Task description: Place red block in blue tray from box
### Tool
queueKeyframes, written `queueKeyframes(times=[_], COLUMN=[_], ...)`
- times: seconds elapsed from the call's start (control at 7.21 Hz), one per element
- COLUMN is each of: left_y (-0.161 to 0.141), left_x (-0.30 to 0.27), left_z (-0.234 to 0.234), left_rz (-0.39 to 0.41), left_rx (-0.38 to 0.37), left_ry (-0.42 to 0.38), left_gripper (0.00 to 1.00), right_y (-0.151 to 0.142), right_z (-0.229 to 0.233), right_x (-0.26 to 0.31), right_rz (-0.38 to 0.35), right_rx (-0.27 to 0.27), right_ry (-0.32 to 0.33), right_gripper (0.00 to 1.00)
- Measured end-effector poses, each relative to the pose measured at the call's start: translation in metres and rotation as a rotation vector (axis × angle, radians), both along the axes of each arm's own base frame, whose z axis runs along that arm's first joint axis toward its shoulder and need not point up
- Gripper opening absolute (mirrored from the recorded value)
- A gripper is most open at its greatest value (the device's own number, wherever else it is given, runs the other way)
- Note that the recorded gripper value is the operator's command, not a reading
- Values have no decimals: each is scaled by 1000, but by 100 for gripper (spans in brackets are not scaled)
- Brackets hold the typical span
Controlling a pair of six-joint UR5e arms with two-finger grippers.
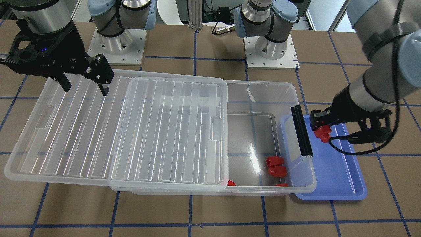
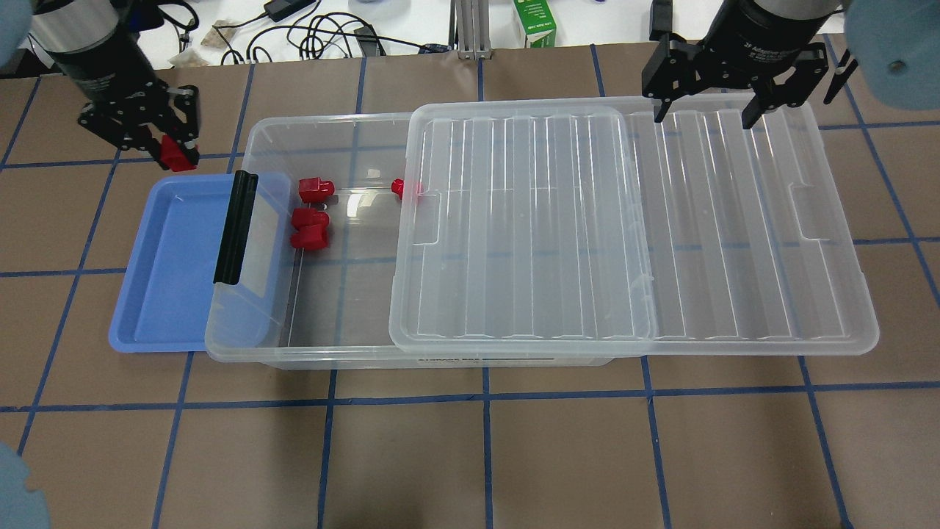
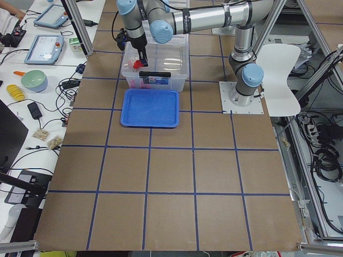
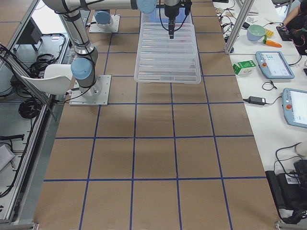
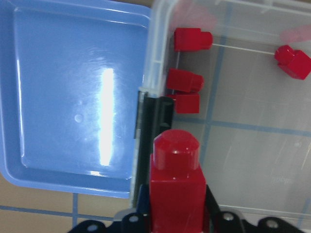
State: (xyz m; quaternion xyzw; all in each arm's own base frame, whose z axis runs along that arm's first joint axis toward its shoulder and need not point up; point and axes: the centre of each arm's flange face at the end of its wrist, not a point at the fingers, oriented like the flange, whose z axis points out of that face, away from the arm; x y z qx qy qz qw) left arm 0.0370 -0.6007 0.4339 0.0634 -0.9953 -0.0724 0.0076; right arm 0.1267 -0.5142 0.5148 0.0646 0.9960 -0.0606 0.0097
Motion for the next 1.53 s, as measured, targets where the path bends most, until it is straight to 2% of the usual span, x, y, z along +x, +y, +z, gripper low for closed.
queueKeyframes(times=[0.42,0.83,1.11,1.39,1.53], left_y=[1,-6,-5,-2,-1], left_x=[80,91,90,89,88], left_z=[-42,-143,-198,-227,-233], left_rz=[-75,-93,-93,-95,-99], left_rx=[37,12,32,69,79], left_ry=[27,20,40,60,67], left_gripper=[0,0,0,29,58], right_y=[0,0,0,0,0], right_z=[-1,-2,-1,-1,-1], right_x=[0,0,0,-1,-2], right_rz=[2,3,3,3,2], right_rx=[2,5,4,4,4], right_ry=[-1,0,0,0,1], right_gripper=[100,100,100,100,100])
